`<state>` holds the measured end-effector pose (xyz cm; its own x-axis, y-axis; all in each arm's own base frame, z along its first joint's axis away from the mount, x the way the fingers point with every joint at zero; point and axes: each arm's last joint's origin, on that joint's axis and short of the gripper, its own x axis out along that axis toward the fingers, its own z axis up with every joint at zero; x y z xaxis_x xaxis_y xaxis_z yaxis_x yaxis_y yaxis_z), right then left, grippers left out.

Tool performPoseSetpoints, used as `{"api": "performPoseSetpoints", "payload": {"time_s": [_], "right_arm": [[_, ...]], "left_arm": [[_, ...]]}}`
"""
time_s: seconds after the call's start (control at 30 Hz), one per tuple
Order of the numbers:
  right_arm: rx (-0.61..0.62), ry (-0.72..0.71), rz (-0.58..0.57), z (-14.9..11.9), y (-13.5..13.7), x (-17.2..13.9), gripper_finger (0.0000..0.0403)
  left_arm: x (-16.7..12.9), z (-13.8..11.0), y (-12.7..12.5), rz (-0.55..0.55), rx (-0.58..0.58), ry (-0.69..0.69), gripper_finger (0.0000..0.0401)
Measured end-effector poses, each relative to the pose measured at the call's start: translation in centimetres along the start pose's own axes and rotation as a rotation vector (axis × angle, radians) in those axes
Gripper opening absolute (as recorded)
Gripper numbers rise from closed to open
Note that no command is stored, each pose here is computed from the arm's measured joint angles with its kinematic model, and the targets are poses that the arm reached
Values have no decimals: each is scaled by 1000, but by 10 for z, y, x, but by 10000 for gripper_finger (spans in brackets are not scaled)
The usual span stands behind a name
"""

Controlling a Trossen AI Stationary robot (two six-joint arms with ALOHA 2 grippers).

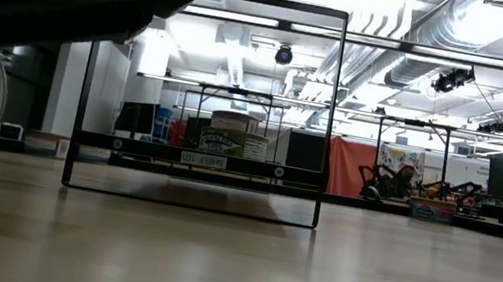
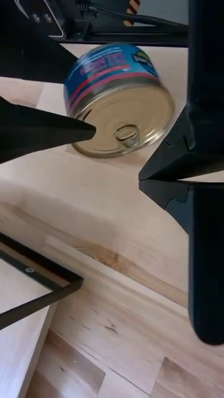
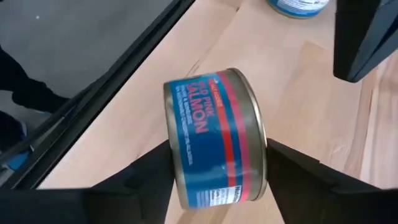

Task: Stack canned seafood by type on shelf
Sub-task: Stack the blue pink tuna can on top of the other blue pink tuna can on the shelf

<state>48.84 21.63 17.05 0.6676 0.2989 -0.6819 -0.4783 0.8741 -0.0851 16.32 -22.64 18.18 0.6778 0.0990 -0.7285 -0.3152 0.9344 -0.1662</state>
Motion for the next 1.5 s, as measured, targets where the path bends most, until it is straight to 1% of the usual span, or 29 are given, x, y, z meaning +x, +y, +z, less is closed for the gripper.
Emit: {"api": "performPoseSetpoints", "payload": {"time_s": [0.1, 0.27, 0.4, 0.47, 0.57, 0.63, 0.73, 0.87, 0.93, 0.97, 1.07, 1.13, 1.27, 1.4, 1.5], "right_arm": [[21, 0, -1, 0, 0, 0, 216], [33, -2, -2, 0, 0, 0, 214], [33, -1, 2, 0, 0, 0, 207], [52, -1, 4, 1, 0, -1, 197], [79, 15, 9, 10, 0, -11, 179], [77, 15, 12, 22, 0, -23, 178], [62, 27, 15, 42, -2, -49, 178], [42, 56, 17, 64, -5, -81, 178], [27, 40, 4, 73, -6, -94, 178], [30, 6, -15, 78, -7, -106, 178], [71, -24, -85, 85, -10, -134, 178], [94, -32, -140, 88, -15, -149, 179], [113, -38, -294, 90, -31, -167, 179], [134, 5, -416, 87, -50, -189, 180], [152, 80, -493, 78, -65, -196, 180]], "left_arm": [[1, 1, 0, 3, -2, -1, 0], [1, 1, 0, 1, -4, -1, 0], [-2, 3, -2, -36, -31, 4, 0], [-9, 12, -2, -79, -64, 7, 0], [-31, 32, 4, -153, -55, -17, 0], [-48, 48, 12, -188, -32, -64, 0], [-74, 70, 30, -222, -22, -171, 0], [-102, 90, 53, -210, -19, -336, 0], [-112, 96, 63, -205, -27, -395, 0], [-117, 98, 67, -205, -31, -414, 0], [-127, 103, 77, -223, -35, -444, 0], [-131, 105, 82, -229, -29, -454, 0], [-135, 107, 86, -235, -19, -468, 0], [-133, 107, 85, -225, -7, -469, 0], [-131, 106, 84, -213, 7, -469, 0]]}}
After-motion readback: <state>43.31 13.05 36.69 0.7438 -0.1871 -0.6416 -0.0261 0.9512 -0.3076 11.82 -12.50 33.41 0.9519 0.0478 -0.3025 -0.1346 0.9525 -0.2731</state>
